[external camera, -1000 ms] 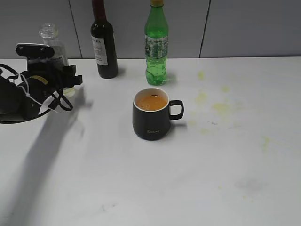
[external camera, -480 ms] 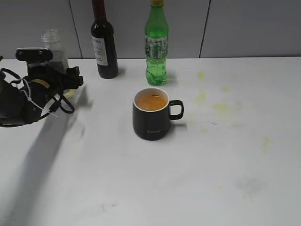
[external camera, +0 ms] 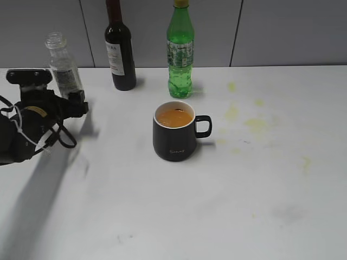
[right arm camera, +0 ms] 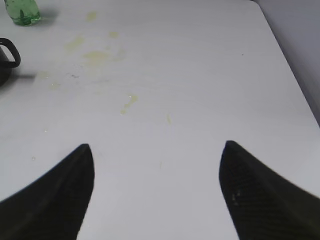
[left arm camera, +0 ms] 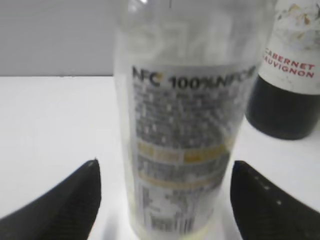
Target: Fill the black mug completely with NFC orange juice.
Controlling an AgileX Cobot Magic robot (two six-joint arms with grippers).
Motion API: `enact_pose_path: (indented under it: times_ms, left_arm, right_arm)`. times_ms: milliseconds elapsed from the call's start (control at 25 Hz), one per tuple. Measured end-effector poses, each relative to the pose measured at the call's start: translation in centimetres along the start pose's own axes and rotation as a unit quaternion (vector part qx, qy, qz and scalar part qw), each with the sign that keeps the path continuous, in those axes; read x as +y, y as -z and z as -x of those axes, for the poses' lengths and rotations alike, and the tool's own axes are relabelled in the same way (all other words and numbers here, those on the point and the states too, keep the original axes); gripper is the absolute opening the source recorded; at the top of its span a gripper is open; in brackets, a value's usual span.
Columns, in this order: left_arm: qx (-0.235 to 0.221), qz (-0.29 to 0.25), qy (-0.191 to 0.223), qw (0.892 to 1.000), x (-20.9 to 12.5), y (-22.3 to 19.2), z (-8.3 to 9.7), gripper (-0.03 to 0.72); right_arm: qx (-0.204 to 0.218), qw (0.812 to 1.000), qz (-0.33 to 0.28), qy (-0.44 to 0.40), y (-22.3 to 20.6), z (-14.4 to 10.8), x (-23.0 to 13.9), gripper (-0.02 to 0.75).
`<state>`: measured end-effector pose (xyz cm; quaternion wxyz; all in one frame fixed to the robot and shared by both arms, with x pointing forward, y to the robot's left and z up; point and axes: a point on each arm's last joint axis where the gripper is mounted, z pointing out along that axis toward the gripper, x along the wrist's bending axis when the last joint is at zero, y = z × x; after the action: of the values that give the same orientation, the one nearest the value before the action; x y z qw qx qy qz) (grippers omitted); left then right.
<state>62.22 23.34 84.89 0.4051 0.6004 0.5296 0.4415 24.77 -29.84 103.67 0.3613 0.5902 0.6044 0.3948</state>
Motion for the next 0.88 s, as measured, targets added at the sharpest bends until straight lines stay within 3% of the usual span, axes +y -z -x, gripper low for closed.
enact_pose_path:
  times_ms: [320,520,720,880]
  left_arm:
    - [-0.038,-0.029,-0.018,0.999,0.3,6.2,1.5,0.615]
    - [-0.071,-0.118,-0.006,0.991,4.5,9.2,0.9,0.605]
    - [-0.108,-0.217,0.007,0.97,9.6,13.2,-0.8,0.58]
    - [-0.138,-0.303,0.007,0.943,12.3,17.9,-2.2,0.559]
  right_arm:
    - [0.0,1.0,0.0,0.0,0.0,0.0,0.0,0.592]
    - [0.0,1.0,0.0,0.0,0.0,0.0,0.0,0.592]
    - [0.0,1.0,0.0,0.0,0.0,0.0,0.0,0.592]
    - [0.0,1.0,0.0,0.0,0.0,0.0,0.0,0.592]
